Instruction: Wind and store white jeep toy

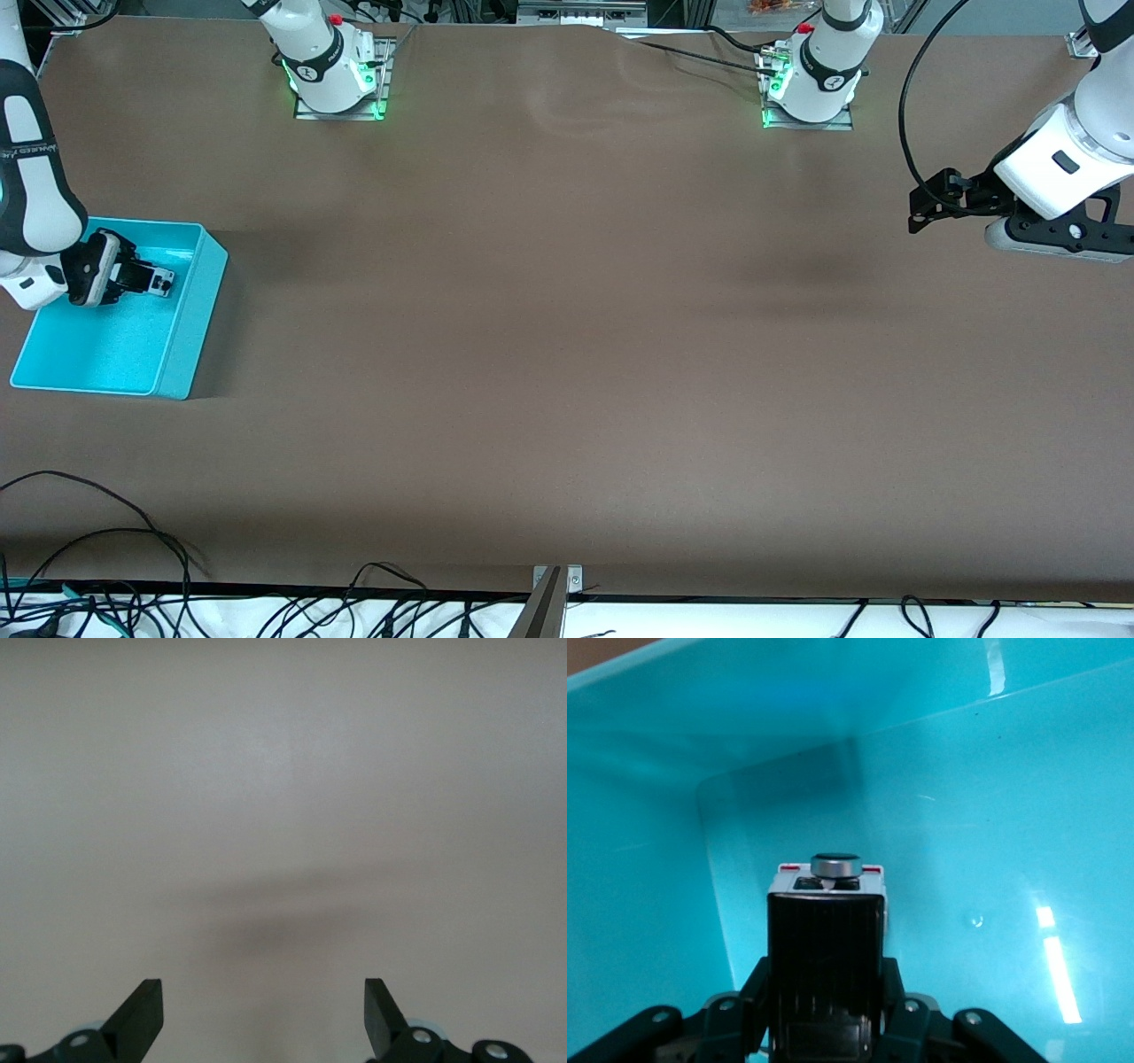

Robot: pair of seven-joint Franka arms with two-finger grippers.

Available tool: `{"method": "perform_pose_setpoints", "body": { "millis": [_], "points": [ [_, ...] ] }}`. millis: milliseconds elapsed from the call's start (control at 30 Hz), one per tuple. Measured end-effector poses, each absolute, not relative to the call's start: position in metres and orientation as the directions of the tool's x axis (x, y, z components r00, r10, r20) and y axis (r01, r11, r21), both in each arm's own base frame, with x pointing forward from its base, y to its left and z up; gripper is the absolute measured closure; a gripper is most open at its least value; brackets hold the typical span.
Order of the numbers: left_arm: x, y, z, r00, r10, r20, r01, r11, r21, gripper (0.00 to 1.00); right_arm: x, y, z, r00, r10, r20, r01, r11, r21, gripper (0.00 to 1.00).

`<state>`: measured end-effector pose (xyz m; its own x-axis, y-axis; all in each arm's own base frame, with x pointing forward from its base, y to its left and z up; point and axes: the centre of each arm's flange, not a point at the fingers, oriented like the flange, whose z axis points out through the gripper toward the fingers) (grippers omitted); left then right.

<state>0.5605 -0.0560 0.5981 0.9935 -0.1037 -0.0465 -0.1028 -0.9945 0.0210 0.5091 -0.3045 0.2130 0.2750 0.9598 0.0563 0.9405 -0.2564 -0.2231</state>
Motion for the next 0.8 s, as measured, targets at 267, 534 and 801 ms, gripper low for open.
{"method": "perform_pose_setpoints", "body": {
  "millis": [267,534,801],
  "points": [
    [0.560,-0.056,0.598,0.994,-0.104,-0.046,-0.103,-0.994,0.021,0.00,0.509,-0.305,0.211,0.275,0.960,0.057,0.940,-0.256,-0.226,0.40],
    [0.560,-0.056,0.598,0.994,-0.104,-0.046,-0.103,-0.994,0.021,0.00,0.512,-0.306,0.216,0.254,0.965,0.062,0.947,-0.235,-0.221,0.03],
    [0.560,-0.056,0.598,0.994,-0.104,-0.046,-0.103,-0.994,0.021,0.00,0.521,-0.308,0.245,0.243,0.967,0.080,0.946,-0.218,-0.239,0.00]
  ]
}}
